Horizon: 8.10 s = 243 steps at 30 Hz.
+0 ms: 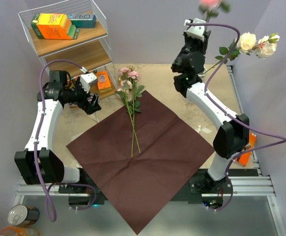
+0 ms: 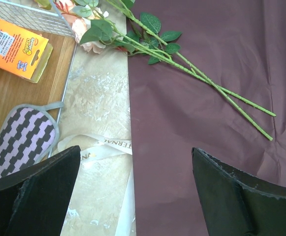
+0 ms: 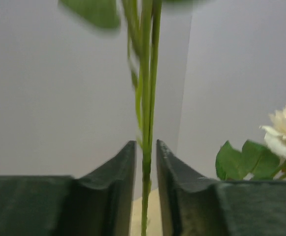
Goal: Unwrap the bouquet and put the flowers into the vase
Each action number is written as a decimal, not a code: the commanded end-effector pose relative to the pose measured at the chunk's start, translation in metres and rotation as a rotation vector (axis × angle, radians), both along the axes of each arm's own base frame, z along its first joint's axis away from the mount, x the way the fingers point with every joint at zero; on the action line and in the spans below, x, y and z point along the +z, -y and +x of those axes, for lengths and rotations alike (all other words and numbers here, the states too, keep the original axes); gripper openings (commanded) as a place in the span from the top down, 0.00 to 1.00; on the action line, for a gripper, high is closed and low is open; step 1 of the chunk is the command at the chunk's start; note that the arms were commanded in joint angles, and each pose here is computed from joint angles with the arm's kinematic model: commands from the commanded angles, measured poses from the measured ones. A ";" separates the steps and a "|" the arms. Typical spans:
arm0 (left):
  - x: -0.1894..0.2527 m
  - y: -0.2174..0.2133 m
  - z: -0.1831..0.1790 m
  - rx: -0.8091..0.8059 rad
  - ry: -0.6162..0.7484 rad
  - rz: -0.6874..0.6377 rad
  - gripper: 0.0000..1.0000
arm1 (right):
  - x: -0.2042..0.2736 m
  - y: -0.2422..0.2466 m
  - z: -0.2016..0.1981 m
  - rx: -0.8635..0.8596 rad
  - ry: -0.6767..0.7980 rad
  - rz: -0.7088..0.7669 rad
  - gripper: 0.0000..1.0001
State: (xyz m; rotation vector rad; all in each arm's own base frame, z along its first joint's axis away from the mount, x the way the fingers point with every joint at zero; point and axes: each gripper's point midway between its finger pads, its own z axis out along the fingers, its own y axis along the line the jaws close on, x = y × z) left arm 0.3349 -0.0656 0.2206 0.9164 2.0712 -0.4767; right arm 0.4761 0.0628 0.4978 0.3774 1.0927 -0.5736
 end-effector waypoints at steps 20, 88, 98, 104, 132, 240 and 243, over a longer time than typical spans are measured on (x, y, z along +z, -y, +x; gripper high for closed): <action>0.029 0.003 -0.014 -0.031 0.093 0.015 0.01 | -0.117 -0.027 -0.047 0.238 -0.434 0.266 0.03; 0.016 0.004 -0.019 -0.030 0.070 0.002 0.01 | -0.432 -0.315 -0.024 0.804 -1.146 0.184 0.59; 0.008 0.004 -0.018 -0.027 0.056 0.000 0.01 | -0.453 -0.304 -0.013 0.778 -1.172 0.193 0.60; 0.006 0.004 -0.016 -0.017 0.033 -0.011 0.01 | -0.467 -0.306 -0.013 0.782 -1.186 0.191 0.62; -0.010 0.009 -0.019 -0.016 -0.022 -0.053 0.01 | -0.224 -0.298 -0.132 1.105 -0.756 0.125 0.86; 0.022 0.002 -0.039 -0.001 0.066 0.013 0.01 | -0.407 -0.283 -0.244 1.347 -1.395 -0.361 0.59; 0.024 0.003 -0.039 -0.006 0.070 0.014 0.01 | -0.418 -0.283 -0.246 1.343 -1.441 -0.379 0.58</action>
